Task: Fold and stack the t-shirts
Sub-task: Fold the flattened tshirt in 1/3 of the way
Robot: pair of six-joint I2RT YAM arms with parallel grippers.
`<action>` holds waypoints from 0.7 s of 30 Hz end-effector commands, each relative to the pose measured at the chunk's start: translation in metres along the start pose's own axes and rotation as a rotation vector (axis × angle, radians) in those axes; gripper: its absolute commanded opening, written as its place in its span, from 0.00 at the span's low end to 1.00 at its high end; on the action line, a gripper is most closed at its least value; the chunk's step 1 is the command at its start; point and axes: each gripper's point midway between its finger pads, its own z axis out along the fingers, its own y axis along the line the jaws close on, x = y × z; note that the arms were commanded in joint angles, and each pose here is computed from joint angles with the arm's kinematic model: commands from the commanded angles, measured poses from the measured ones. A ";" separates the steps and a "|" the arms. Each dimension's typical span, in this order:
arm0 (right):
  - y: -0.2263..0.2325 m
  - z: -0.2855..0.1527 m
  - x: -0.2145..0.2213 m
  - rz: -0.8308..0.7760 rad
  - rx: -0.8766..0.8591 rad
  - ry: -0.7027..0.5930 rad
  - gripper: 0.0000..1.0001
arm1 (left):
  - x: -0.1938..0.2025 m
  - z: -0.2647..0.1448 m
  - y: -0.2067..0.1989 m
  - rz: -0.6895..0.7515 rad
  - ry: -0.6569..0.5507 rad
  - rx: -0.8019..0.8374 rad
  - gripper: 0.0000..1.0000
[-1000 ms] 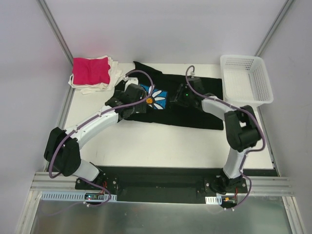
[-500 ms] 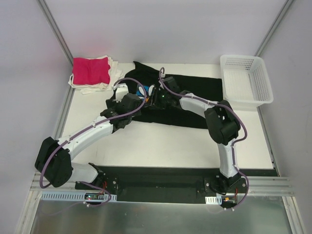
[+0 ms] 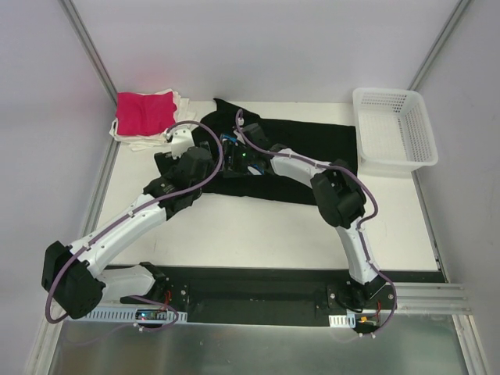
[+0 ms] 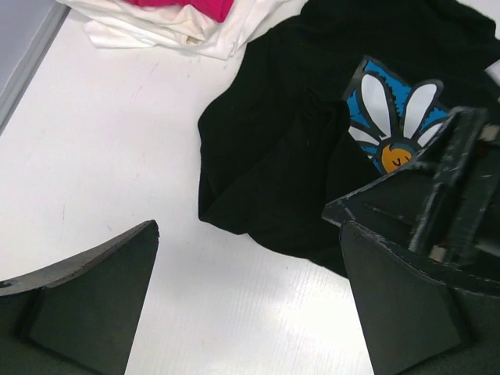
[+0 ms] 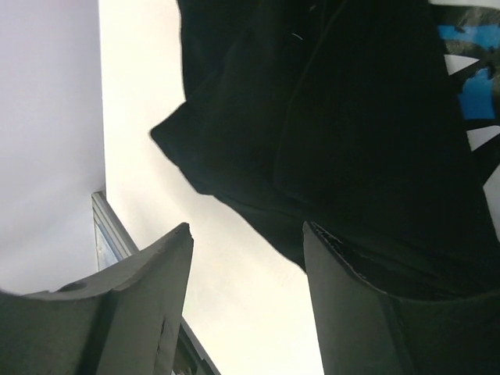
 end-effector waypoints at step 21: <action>-0.017 0.028 -0.021 0.066 0.007 -0.046 0.55 | -0.014 -0.002 0.003 0.048 -0.053 -0.010 0.99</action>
